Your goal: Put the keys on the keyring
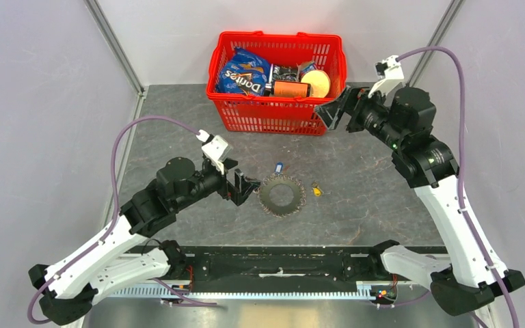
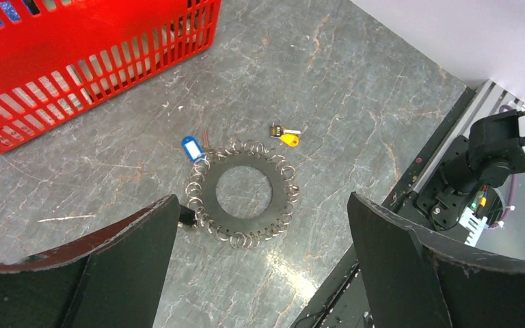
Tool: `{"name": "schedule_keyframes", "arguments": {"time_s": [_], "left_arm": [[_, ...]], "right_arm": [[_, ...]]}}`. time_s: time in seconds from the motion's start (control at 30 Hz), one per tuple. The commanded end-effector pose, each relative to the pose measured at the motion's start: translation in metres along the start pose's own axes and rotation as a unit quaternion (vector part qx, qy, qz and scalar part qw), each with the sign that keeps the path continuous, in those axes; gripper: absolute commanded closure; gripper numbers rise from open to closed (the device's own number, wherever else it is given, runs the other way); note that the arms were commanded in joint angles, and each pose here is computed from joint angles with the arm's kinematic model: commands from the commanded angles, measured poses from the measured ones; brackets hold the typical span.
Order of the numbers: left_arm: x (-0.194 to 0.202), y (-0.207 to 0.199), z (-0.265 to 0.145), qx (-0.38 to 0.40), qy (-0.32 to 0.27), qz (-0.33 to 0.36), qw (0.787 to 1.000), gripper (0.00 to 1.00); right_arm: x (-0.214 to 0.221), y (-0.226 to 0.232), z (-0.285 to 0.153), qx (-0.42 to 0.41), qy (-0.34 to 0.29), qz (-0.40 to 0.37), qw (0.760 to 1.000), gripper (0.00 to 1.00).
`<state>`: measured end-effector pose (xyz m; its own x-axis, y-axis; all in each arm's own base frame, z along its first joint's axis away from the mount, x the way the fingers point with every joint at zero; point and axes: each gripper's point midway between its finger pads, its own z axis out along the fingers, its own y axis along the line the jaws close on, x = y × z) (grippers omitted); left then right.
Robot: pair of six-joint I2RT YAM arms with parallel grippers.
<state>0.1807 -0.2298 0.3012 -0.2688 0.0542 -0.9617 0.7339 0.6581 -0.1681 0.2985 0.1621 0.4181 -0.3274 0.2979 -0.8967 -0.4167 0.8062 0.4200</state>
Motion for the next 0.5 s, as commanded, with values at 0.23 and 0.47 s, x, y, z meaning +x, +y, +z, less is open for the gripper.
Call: {"name": "schedule_keyframes", "arguments": {"time_s": [0.23, 0.47], "left_arm": [[-0.039, -0.032, 0.009, 0.075, -0.074, -0.061, 0.993, 0.02], [-0.075, -0.033, 0.041, 0.075, -0.154, -0.178, 0.969, 0.01]], "right_arm": [[0.008, 0.087, 0.007, -0.194, 0.022, 0.116, 0.974, 0.01], [-0.006, 0.151, 0.003, -0.348, 0.036, 0.232, 0.908, 0.01]]}}
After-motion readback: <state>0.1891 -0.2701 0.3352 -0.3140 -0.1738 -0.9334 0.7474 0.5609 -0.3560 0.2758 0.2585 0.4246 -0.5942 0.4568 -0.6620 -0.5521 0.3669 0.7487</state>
